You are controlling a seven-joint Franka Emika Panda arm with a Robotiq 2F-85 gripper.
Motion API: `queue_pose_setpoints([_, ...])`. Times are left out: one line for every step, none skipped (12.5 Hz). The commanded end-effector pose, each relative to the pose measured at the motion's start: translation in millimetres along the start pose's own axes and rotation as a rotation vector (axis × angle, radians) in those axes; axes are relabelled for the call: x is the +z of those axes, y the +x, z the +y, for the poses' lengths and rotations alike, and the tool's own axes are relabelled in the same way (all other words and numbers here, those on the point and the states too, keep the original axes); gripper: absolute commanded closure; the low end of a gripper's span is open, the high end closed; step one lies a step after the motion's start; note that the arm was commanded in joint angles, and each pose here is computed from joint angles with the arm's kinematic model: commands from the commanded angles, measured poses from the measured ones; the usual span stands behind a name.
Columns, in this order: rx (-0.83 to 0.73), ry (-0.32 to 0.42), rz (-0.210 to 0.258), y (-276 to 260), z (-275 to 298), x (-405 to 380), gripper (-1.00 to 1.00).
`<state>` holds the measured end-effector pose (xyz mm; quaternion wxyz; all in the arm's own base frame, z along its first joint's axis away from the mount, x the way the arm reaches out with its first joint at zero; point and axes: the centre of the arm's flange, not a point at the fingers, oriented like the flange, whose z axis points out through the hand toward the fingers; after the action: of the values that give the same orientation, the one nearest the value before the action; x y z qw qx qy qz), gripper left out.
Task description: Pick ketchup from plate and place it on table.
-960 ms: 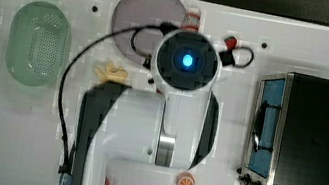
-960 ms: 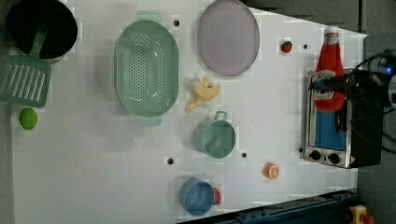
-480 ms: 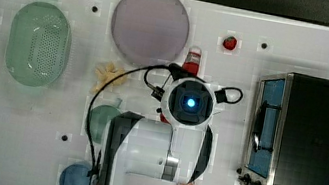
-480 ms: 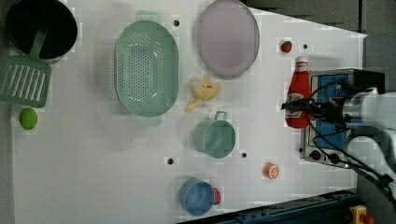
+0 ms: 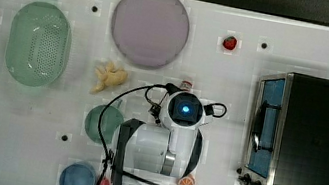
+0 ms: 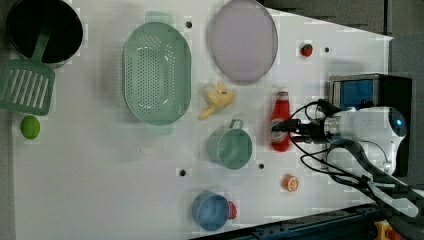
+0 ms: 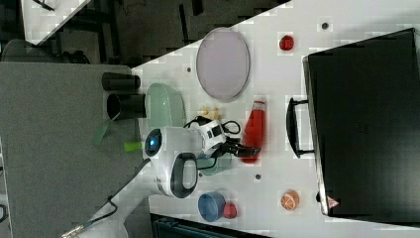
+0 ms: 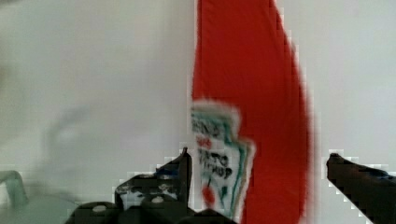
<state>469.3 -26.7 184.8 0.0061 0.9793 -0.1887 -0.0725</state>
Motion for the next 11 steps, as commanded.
queue_pose_setpoints([0.034,0.067,0.194,22.8,-12.6,-81.4,-1.0])
queue_pose_setpoints([0.057,0.078,0.221,23.8,-13.2,-100.8,-1.0])
queue_pose_setpoints([0.104,0.09,0.241,24.0,-13.3,-122.1,-1.0])
queue_pose_setpoints([0.161,0.097,0.244,22.9,-13.5,-143.2,-1.0])
queue_pose_setpoints([0.207,0.097,0.234,20.6,-14.0,-164.0,-1.0])
queue_pose_setpoints([0.234,0.096,0.225,18.7,-15.4,-186.3,-1.0])
queue_pose_setpoints([0.252,0.091,0.213,17.0,-15.7,-208.8,-1.0])
queue_pose_setpoints([0.265,0.089,0.208,15.8,-15.5,-232.1,-1.0])
queue_pose_setpoints([0.276,0.094,0.218,15.9,-15.5,-257.5,-1.0])
queue_pose_setpoints([0.282,0.101,0.231,16.1,-15.4,-283.1,-1.0])
queue_pose_setpoints([0.286,0.096,0.22,14.5,-13.7,-303.8,-1.0])
